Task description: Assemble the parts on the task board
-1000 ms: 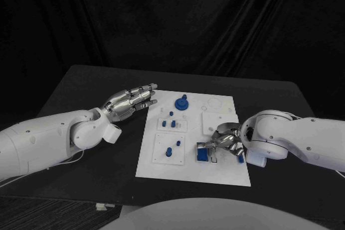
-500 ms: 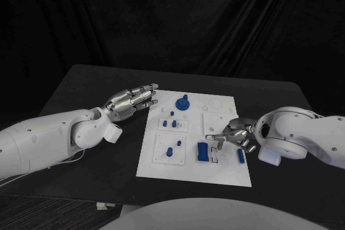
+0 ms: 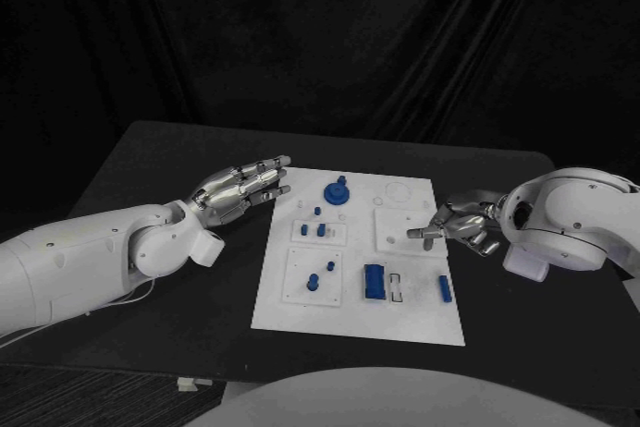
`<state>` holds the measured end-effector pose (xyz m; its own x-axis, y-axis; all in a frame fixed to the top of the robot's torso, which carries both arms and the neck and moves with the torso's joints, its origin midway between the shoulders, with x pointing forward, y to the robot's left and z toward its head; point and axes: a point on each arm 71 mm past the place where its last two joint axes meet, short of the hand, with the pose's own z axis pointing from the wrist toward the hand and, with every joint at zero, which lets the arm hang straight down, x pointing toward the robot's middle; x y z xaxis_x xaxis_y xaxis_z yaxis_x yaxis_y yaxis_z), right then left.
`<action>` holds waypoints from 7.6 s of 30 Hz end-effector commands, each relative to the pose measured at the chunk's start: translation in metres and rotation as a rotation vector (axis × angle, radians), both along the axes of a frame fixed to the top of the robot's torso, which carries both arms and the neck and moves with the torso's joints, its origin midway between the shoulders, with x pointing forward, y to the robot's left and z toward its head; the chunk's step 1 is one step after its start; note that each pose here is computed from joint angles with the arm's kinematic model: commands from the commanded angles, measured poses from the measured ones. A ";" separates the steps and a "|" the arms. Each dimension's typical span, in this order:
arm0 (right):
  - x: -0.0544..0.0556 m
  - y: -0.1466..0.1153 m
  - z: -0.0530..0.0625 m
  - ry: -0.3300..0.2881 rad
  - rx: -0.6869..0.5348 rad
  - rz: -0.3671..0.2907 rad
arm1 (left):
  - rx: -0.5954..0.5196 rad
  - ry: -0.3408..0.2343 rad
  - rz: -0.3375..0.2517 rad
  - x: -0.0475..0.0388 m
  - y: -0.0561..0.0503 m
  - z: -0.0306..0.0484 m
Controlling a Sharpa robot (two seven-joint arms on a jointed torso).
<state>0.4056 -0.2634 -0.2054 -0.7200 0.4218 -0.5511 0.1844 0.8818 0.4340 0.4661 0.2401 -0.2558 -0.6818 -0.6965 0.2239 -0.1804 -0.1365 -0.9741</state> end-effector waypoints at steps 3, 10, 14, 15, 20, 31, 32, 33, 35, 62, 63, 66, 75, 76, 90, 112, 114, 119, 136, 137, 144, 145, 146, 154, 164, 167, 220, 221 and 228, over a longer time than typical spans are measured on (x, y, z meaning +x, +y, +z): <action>-0.003 -0.015 -0.011 -0.026 -0.190 0.079 | -0.013 -0.002 -0.006 -0.0005 -0.001 0.0003; -0.008 -0.032 -0.025 -0.033 -0.311 0.115 | -0.012 -0.002 -0.006 0.0002 -0.001 -0.0001; -0.010 -0.034 -0.031 -0.023 -0.334 0.125 | -0.013 -0.002 -0.008 0.0005 -0.001 -0.0003; -0.011 -0.035 -0.031 -0.022 -0.337 0.126 | -0.013 -0.002 -0.008 0.0006 -0.002 -0.0004; -0.012 -0.035 -0.034 -0.017 -0.351 0.137 | -0.015 -0.001 -0.012 0.0009 -0.003 -0.0007; -0.017 -0.030 -0.043 0.009 -0.360 0.164 | -0.016 -0.001 -0.012 0.0010 -0.003 -0.0009; -0.018 -0.029 -0.044 0.014 -0.359 0.169 | -0.016 -0.001 -0.012 0.0010 -0.003 -0.0010; -0.019 -0.028 -0.045 0.018 -0.360 0.172 | -0.016 -0.001 -0.012 0.0010 -0.003 -0.0010; -0.020 -0.027 -0.047 0.027 -0.360 0.180 | -0.015 -0.001 -0.012 0.0008 -0.002 -0.0010; -0.026 -0.016 -0.067 0.065 -0.338 0.192 | -0.015 0.004 -0.017 0.0002 -0.003 -0.0015; -0.026 -0.016 -0.067 0.063 -0.336 0.190 | -0.015 0.005 -0.018 0.0002 -0.003 -0.0015; -0.026 -0.016 -0.067 0.053 -0.329 0.178 | -0.015 0.005 -0.018 0.0001 -0.003 -0.0016; -0.030 -0.023 -0.062 0.033 -0.288 0.115 | -0.012 0.007 -0.017 0.0001 -0.003 -0.0019; -0.032 -0.024 -0.061 0.038 -0.278 0.104 | -0.012 0.007 -0.016 0.0001 -0.003 -0.0019; -0.026 -0.013 -0.023 0.069 -0.104 0.027 | -0.011 0.010 -0.023 0.0006 -0.004 -0.0025; -0.023 0.023 -0.054 0.202 0.013 0.013 | -0.013 0.014 -0.028 -0.0008 -0.004 -0.0022; -0.022 0.024 -0.057 0.207 0.014 0.010 | -0.014 0.014 -0.030 -0.0008 -0.005 -0.0022; -0.021 0.026 -0.064 0.214 0.015 0.003 | -0.014 0.015 -0.031 -0.0010 -0.005 -0.0023; -0.020 0.032 -0.067 0.197 0.019 0.005 | -0.012 0.018 -0.033 -0.0012 -0.004 -0.0025; -0.020 0.032 -0.067 0.197 0.020 0.007 | -0.012 0.019 -0.034 -0.0012 -0.004 -0.0025; -0.021 0.035 -0.067 0.199 0.023 0.016 | -0.009 0.024 -0.038 -0.0010 -0.004 -0.0031; -0.021 0.035 -0.067 0.200 0.023 0.018 | -0.009 0.024 -0.039 -0.0011 -0.005 -0.0031; -0.021 0.035 -0.067 0.201 0.022 0.020 | -0.009 0.025 -0.039 -0.0011 -0.005 -0.0032; -0.022 0.037 -0.068 0.211 0.018 0.030 | -0.007 0.027 -0.040 -0.0012 -0.004 -0.0034; -0.023 0.038 -0.068 0.220 0.016 0.043 | -0.006 0.030 -0.043 -0.0013 -0.005 -0.0037; -0.023 0.038 -0.068 0.224 0.014 0.048 | -0.005 0.031 -0.044 -0.0013 -0.005 -0.0039; 0.035 0.009 0.002 -0.729 0.957 -0.069 | -0.006 -0.384 0.204 -0.0035 0.011 0.0209; 0.037 0.008 -0.001 -0.695 0.901 -0.105 | 0.060 -0.226 0.183 -0.0016 0.011 0.0100; 0.042 0.018 -0.002 -0.695 0.919 -0.185 | 0.069 -0.229 0.224 -0.0006 0.005 0.0114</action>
